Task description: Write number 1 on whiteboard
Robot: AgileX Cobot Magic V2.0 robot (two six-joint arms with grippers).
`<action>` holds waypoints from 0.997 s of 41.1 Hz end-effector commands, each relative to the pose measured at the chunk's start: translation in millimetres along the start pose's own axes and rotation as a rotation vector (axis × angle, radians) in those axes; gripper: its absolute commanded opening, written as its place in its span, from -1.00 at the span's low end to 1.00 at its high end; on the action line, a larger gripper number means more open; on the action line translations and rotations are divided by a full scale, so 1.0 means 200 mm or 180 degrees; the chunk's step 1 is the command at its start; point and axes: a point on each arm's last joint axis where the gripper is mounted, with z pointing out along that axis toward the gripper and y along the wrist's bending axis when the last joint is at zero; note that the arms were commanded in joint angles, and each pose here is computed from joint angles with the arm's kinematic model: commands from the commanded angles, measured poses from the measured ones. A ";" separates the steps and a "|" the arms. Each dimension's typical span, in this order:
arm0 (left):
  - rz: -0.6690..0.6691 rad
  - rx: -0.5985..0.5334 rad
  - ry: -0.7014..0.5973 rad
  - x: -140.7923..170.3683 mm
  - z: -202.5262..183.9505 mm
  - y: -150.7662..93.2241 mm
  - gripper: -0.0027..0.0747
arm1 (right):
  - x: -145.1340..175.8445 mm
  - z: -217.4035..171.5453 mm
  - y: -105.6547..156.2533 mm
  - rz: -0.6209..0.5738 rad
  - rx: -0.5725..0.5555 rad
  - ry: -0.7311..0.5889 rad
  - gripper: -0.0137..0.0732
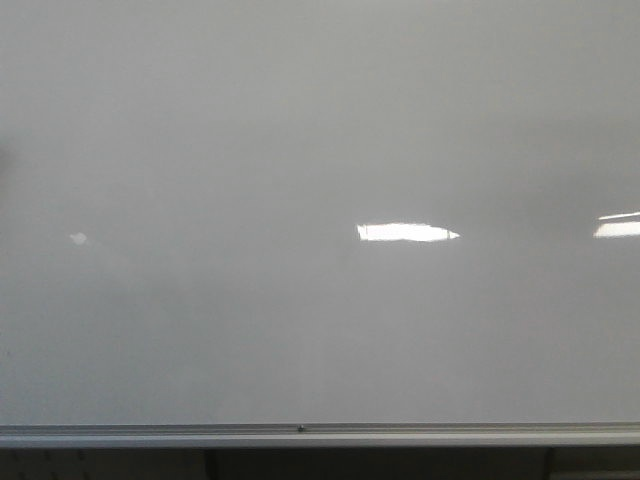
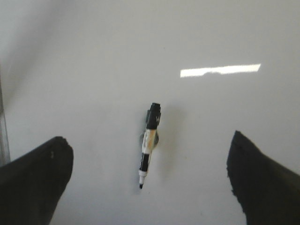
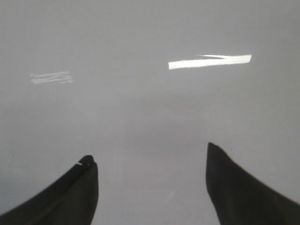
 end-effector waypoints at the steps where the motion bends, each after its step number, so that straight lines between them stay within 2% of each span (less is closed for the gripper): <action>1: 0.0196 -0.0035 0.0043 -0.07 0.06 0.01 0.72 | -0.09 -0.01 0.01 0.0023 -0.0011 -0.0302 0.53; 12: 0.0515 0.0036 0.0746 -0.10 0.37 0.02 0.72 | -0.09 -0.01 0.01 0.0023 -0.0012 -0.0283 0.53; 26: 0.0704 0.0236 0.1658 0.04 0.82 -0.01 0.72 | -0.09 -0.01 0.01 0.0023 -0.0012 -0.0279 0.53; 33: 0.0918 0.0320 0.1863 0.11 1.00 -0.02 0.71 | -0.08 -0.01 0.01 0.0023 -0.0012 -0.0277 0.53; 41: 0.0866 0.0415 0.1789 0.18 1.10 -0.05 0.71 | -0.08 -0.01 0.01 0.0023 -0.0012 -0.0267 0.53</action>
